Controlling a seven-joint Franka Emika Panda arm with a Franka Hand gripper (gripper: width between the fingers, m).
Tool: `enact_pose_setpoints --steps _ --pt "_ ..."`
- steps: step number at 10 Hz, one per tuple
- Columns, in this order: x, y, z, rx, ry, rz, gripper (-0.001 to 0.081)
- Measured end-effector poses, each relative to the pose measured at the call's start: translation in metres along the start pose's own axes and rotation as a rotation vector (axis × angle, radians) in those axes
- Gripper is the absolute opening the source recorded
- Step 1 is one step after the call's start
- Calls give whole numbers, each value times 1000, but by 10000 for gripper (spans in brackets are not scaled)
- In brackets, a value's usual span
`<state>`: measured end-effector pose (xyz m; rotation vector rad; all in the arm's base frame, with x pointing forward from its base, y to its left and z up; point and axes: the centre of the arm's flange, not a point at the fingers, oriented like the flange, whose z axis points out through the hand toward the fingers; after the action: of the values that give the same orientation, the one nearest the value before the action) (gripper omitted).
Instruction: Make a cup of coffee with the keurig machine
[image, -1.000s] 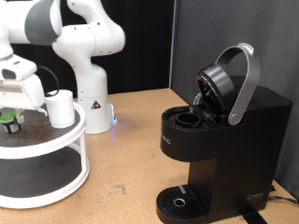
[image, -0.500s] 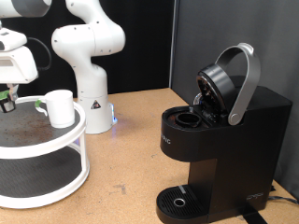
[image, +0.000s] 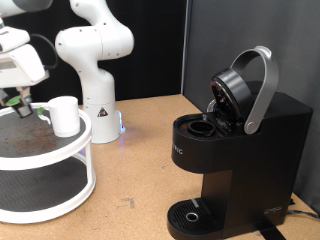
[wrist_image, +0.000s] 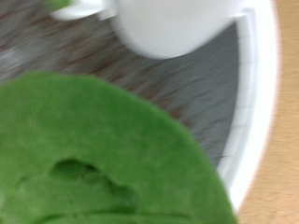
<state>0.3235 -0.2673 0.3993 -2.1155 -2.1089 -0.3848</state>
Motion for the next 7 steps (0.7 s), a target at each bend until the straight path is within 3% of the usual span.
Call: enact_pose_setpoints --steps 3,5,7 --pt "36 33 -2 -115 104 203 452" --pt "62 52 -3 -132 100 295 452" --pt "66 58 0 -130 83 317 452"
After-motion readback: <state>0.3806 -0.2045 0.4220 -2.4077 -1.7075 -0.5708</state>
